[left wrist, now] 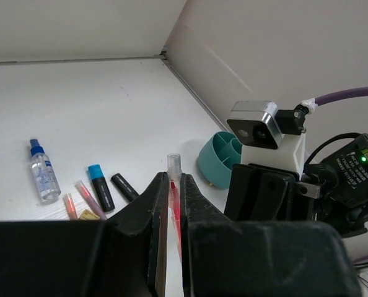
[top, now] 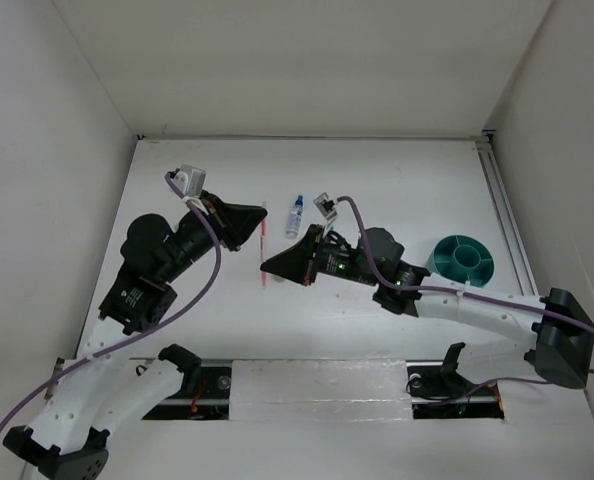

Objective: Sort the stationery into containers
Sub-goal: Close the pen cap on the pen.

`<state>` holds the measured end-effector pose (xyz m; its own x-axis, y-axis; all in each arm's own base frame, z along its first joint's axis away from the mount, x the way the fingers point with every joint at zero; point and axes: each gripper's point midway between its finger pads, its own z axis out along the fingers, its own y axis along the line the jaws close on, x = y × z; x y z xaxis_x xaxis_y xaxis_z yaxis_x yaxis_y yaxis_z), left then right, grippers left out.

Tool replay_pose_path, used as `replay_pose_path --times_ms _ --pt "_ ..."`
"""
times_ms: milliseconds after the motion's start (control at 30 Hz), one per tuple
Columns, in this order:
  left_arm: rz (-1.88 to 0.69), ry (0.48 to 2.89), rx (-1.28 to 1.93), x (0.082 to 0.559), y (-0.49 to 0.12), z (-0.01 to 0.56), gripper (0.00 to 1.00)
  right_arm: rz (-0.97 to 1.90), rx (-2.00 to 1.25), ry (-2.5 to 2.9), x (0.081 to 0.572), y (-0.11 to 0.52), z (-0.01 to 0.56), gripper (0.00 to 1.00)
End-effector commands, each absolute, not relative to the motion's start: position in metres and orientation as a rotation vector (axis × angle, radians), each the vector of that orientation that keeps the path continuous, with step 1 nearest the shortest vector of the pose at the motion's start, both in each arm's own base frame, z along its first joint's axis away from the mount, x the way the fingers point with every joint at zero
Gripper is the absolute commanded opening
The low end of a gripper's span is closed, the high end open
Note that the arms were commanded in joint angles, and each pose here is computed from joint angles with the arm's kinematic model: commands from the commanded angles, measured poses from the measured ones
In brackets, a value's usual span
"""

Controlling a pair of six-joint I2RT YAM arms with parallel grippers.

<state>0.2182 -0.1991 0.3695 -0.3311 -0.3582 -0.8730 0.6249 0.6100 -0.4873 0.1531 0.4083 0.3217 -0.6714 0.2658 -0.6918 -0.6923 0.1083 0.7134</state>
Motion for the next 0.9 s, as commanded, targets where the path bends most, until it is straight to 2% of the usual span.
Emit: replay_pose_path --times_ms 0,233,433,767,867 --pt "-1.026 1.7 0.306 0.211 -0.206 0.352 0.0 1.701 -0.382 1.383 0.155 0.391 0.393 0.0" --pt "-0.994 1.749 0.329 0.213 -0.206 0.34 0.0 1.7 -0.377 1.329 0.155 0.374 0.414 0.0" --pt "-0.984 1.775 0.335 0.214 -0.206 0.333 0.0 1.518 -0.311 1.455 0.18 0.369 0.399 0.0" --pt "-1.132 1.765 0.282 0.213 -0.222 0.327 0.0 1.586 -0.326 1.39 0.177 0.383 0.397 0.0" --pt "-1.104 1.771 0.223 0.219 -0.217 0.325 0.0 1.59 -0.325 1.378 0.177 0.382 0.402 0.0"
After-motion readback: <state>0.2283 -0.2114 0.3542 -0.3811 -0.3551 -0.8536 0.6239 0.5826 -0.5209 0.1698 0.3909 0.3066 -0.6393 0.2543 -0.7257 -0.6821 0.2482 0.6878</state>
